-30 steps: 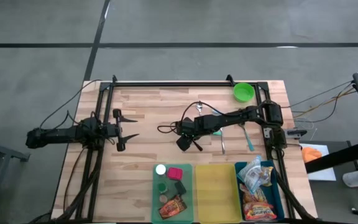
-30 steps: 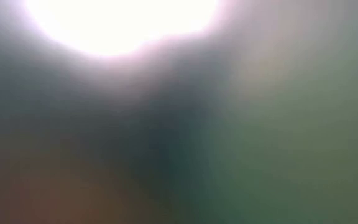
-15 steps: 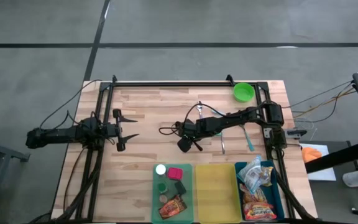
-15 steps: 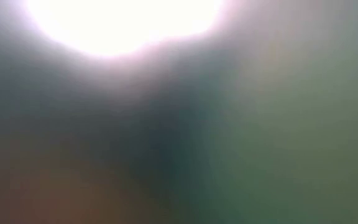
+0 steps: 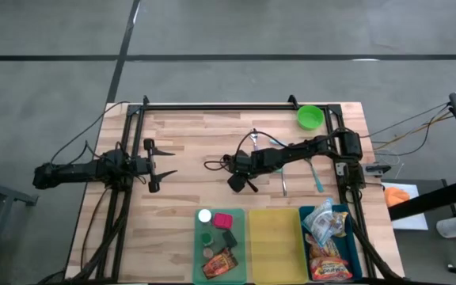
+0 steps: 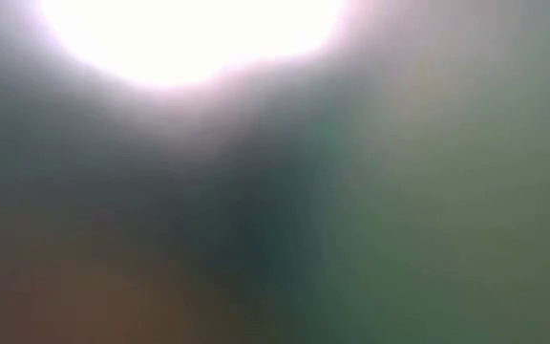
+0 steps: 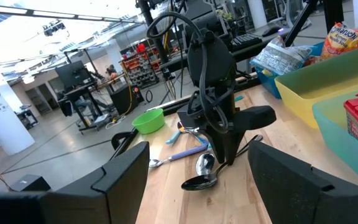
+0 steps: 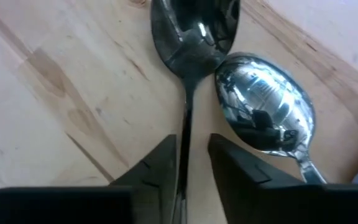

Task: Pick & Place Food Item
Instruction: Put the black spoon into the yellow bin

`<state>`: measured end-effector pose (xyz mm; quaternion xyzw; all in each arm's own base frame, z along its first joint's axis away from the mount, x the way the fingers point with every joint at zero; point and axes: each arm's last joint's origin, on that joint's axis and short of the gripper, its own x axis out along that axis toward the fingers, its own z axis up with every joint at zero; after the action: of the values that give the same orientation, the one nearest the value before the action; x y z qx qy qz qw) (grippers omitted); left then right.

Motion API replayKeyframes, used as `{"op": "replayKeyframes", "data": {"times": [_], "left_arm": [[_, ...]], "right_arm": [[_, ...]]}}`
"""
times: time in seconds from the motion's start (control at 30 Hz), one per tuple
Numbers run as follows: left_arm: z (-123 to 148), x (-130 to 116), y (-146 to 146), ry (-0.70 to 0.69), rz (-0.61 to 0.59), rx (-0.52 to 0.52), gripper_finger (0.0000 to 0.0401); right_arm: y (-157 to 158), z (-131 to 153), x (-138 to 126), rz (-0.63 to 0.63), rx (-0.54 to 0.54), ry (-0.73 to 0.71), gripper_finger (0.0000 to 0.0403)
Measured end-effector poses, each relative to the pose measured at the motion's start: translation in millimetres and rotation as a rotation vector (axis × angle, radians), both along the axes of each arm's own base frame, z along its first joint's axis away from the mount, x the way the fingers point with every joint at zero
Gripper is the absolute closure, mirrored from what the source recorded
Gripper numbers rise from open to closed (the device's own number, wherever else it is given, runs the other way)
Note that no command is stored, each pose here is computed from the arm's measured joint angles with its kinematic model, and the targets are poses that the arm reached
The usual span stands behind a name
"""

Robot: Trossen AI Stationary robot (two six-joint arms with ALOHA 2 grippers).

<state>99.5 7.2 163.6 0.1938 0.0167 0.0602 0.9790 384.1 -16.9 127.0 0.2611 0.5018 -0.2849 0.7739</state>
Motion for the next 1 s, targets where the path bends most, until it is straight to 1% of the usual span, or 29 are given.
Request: {"op": "replayKeyframes", "data": {"times": [0.17,0.3,0.57,0.7,0.9,1.0], "left_arm": [[0,0,0,0.0,0.0,0.0,0.0126],[0,0,0,0.0,0.0,0.0,0.0126],[0,0,0,0.0,0.0,0.002,0.0126],[0,0,0,0.0,0.0,0.002,0.0126],[0,0,0,0.001,0.0,0.001,0.0126],[0,0,0,0.001,0.0,0.001,0.0126]], "right_arm": [[0,-1,0,-0.002,-0.001,0.005,0.036],[0,-1,-1,0.011,0.0,0.007,0.0388],[0,-1,0,0.015,0.0,0.006,0.0385],[0,1,0,0.036,-0.006,0.005,0.0385],[1,11,4,0.079,-0.024,-0.017,0.0385],[1,23,4,0.102,-0.036,-0.047,0.0385]]}}
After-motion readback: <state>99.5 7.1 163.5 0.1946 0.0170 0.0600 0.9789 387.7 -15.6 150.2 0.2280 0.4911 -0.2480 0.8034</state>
